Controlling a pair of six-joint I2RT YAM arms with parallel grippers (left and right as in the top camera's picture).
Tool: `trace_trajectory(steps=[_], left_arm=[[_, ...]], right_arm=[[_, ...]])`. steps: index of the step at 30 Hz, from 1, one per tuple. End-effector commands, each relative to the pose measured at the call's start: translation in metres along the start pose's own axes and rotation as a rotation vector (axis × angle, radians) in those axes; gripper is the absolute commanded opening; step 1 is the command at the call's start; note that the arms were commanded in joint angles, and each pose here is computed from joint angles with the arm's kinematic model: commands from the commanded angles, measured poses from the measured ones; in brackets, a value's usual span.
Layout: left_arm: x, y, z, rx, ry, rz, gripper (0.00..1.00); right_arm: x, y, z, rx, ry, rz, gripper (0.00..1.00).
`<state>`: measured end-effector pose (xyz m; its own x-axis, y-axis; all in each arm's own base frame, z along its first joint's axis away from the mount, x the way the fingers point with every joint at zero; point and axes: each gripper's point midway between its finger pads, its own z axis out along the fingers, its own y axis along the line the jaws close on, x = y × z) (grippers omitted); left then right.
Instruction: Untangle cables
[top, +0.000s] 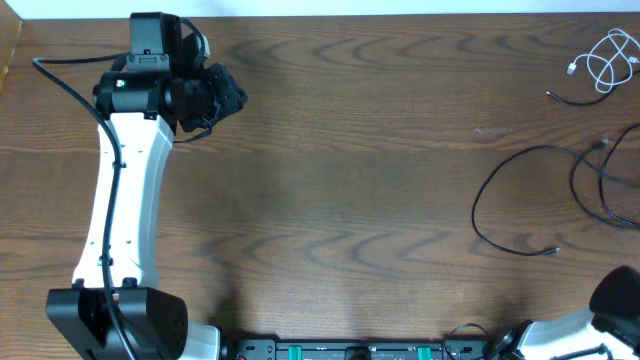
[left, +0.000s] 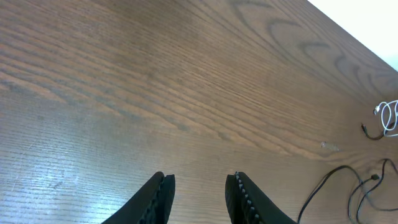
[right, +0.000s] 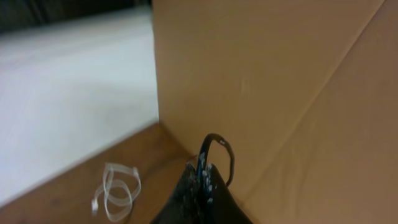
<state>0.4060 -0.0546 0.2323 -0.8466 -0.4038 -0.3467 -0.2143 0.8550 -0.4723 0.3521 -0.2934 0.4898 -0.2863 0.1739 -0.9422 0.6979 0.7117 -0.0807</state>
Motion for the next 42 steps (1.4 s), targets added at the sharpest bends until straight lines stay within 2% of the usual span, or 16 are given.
trace_trajectory(steps=[1, 7, 8, 10, 11, 12, 14, 22, 28, 31, 34, 40, 42], left_arm=[[0.001, 0.001, 0.002, -0.009, 0.003, -0.008, 0.33], [0.001, 0.001, 0.002, -0.009, 0.004, -0.009, 0.33], [0.001, 0.001, 0.002, -0.009, 0.004, -0.009, 0.33], [0.001, 0.001, 0.002, -0.009, 0.004, -0.009, 0.33], [0.001, 0.001, 0.002, -0.009, 0.004, -0.009, 0.33], [0.001, 0.001, 0.002, -0.009, 0.004, -0.009, 0.33], [0.001, 0.001, 0.002, -0.009, 0.003, -0.008, 0.33], [0.001, 0.001, 0.002, -0.010, 0.005, -0.009, 0.33], [0.001, 0.001, 0.002, -0.009, 0.003, -0.008, 0.33], [0.001, 0.001, 0.002, -0.009, 0.003, -0.008, 0.33], [0.001, 0.001, 0.002, -0.009, 0.003, -0.008, 0.33], [0.001, 0.001, 0.002, -0.009, 0.003, -0.008, 0.33], [0.001, 0.001, 0.002, -0.009, 0.004, -0.008, 0.33]], right_arm=[[0.030, -0.015, 0.029, 0.062, 0.107, 0.081, 0.01], [0.105, -0.030, 0.075, 0.149, 0.357, 0.185, 0.02], [0.115, -0.033, 0.081, 0.161, 0.389, 0.197, 0.07], [0.134, -0.037, 0.093, 0.174, 0.445, 0.203, 0.38], [0.148, -0.037, 0.101, 0.167, 0.488, 0.206, 0.73], [0.153, -0.037, 0.104, 0.164, 0.507, 0.208, 0.87], [0.159, -0.037, 0.105, 0.156, 0.528, 0.212, 0.99], [0.140, 0.001, 0.091, -0.083, 0.497, 0.201, 0.99], [0.123, 0.082, 0.061, -0.633, 0.445, 0.113, 0.99], [0.127, 0.117, 0.037, -0.808, 0.471, 0.081, 0.99], [0.151, 0.141, 0.020, -0.822, 0.574, 0.010, 0.99], [0.205, 0.163, 0.013, -0.599, 0.811, -0.065, 0.99], [0.221, 0.174, 0.011, -0.582, 0.864, -0.074, 0.99]])
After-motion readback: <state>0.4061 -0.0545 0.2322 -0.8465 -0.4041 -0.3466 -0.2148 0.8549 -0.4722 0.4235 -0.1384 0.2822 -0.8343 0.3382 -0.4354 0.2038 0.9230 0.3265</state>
